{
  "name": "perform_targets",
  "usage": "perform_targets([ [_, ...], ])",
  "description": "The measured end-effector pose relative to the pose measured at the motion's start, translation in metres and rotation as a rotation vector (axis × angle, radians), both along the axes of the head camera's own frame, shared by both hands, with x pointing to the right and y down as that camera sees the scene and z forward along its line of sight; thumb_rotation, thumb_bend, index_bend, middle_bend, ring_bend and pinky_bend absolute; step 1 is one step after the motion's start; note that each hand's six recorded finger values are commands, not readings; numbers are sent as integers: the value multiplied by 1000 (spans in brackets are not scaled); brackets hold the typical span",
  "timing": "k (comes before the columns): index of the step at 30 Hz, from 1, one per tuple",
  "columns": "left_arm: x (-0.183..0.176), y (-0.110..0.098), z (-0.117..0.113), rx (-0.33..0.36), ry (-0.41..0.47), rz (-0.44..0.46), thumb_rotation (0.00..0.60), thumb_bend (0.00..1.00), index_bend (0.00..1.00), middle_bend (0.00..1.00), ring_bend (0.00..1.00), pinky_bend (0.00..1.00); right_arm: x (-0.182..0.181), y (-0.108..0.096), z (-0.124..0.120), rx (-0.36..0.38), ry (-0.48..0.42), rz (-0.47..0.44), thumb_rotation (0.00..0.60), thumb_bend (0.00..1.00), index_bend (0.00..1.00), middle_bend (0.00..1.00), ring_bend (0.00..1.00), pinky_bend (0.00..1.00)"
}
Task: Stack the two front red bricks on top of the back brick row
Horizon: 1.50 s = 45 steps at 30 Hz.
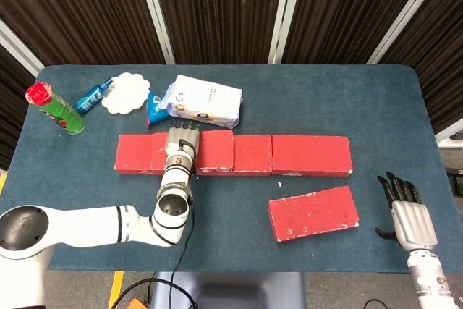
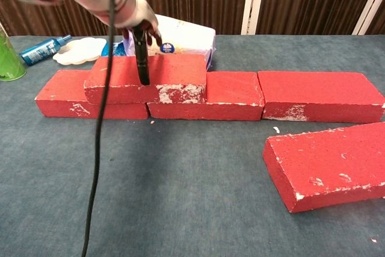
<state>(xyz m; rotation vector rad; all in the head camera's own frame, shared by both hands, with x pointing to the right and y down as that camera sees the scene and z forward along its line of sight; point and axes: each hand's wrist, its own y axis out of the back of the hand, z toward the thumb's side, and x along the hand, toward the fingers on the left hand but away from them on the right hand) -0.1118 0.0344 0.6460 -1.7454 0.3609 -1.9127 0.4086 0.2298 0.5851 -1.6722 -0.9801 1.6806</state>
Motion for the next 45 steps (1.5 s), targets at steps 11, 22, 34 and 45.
perform_targets([
  [11,-65,-1,-88,301,158,67,600,194,0,0,0,21,-3,4,-1,-6,-4,-12,600,0,150,55,0,0],
  [22,-199,38,-124,574,328,-44,600,195,0,0,0,10,-9,7,3,-17,0,-30,600,0,150,55,0,0],
  [34,-356,188,-107,602,232,-213,600,201,0,0,0,5,-20,15,12,-67,8,-84,600,0,142,55,0,0],
  [45,-363,209,-94,583,232,-244,600,202,0,0,0,4,-74,4,25,-247,-40,-279,600,0,113,55,0,0],
])
